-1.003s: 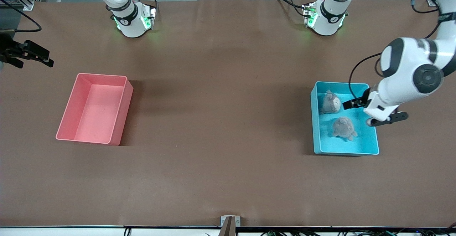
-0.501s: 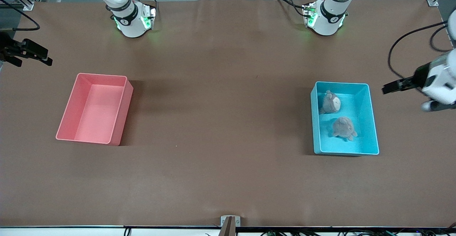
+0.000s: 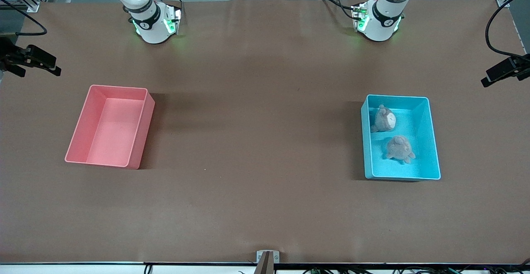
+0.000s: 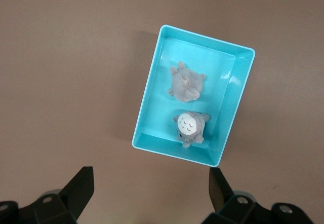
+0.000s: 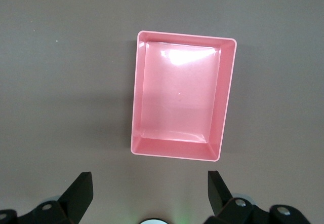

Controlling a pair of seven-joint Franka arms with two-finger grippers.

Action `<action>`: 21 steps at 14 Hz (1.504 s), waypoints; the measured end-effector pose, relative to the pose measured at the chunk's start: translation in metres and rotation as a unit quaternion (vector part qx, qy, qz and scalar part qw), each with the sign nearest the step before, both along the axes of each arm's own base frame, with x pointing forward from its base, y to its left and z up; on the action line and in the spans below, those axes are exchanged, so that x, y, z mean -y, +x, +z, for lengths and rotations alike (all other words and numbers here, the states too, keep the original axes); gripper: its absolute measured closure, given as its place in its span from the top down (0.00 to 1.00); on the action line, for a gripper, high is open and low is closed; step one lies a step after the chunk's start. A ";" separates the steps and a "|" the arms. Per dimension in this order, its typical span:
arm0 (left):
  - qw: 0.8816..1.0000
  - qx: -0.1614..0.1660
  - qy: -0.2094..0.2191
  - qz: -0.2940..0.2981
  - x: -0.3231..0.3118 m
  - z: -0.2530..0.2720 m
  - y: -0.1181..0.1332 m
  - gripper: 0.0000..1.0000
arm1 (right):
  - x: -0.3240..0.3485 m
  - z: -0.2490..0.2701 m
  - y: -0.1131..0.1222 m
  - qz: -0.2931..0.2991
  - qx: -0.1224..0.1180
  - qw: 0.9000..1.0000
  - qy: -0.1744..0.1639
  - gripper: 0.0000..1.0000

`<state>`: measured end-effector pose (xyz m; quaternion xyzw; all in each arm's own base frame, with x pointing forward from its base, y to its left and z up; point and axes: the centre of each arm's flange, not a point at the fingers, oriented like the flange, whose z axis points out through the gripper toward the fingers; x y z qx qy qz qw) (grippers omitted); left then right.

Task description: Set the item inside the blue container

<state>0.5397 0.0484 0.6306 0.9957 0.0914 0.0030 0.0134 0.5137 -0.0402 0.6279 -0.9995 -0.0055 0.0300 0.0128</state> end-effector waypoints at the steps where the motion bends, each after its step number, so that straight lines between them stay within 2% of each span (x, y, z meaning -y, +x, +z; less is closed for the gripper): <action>1: 1.000 0.003 -0.002 -0.005 0.004 0.002 0.003 1.00 | -0.002 0.000 0.000 0.002 0.000 1.000 0.000 1.00; 7: 1.000 -0.001 -0.009 -0.016 0.011 -0.007 0.022 1.00 | -0.007 0.000 0.000 0.007 -0.002 1.000 0.000 1.00; 21: 1.000 0.012 -0.007 -0.022 0.018 0.005 0.023 1.00 | -0.005 -0.002 -0.001 0.005 -0.006 1.000 0.002 1.00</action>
